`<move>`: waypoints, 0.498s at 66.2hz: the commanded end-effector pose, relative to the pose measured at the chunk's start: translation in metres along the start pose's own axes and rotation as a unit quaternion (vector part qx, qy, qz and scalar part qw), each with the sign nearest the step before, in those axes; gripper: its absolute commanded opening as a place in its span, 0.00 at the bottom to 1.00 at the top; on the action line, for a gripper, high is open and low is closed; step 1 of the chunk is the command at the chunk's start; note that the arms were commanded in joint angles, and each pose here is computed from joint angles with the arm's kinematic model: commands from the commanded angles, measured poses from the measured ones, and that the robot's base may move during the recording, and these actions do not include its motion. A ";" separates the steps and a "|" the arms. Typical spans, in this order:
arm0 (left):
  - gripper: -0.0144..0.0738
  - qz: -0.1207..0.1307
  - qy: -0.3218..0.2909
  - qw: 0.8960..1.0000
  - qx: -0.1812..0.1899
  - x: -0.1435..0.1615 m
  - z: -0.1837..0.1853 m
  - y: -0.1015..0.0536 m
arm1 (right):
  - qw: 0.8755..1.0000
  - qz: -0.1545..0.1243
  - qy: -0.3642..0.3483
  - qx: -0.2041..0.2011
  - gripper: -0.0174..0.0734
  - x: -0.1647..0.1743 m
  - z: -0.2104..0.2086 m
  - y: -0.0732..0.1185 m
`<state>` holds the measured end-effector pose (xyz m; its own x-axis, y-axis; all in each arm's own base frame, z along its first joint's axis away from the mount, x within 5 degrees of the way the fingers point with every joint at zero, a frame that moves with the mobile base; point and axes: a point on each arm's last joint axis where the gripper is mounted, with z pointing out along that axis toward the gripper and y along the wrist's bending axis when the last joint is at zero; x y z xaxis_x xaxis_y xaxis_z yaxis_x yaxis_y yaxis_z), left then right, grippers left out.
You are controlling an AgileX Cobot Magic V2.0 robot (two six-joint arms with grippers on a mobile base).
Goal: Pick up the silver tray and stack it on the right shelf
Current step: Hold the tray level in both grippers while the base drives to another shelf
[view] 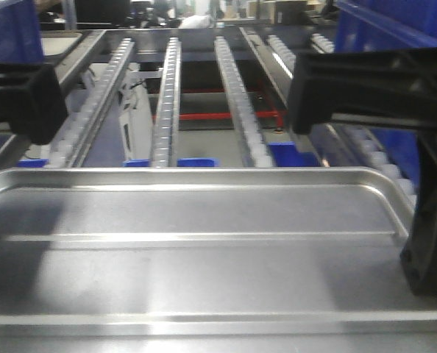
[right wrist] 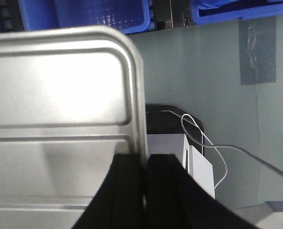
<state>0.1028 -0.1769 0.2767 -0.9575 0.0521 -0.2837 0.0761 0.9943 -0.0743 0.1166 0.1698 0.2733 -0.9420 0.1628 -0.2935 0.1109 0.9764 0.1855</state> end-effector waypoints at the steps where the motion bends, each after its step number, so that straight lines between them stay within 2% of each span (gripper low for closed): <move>1: 0.05 0.001 -0.009 1.000 -0.003 -0.001 -0.011 0.003 | 0.999 0.000 -0.030 -0.011 0.26 -0.008 -0.013 -0.001; 33: 0.05 0.001 -0.009 1.000 -0.003 -0.001 -0.011 0.003 | 1.000 0.000 -0.030 -0.011 0.26 -0.008 -0.013 -0.001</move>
<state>0.1028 -0.1769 0.2767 -0.9575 0.0521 -0.2837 0.0761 0.9943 -0.0743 0.1164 0.1698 0.2732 -0.9424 0.1634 -0.2920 0.1116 0.9762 0.1862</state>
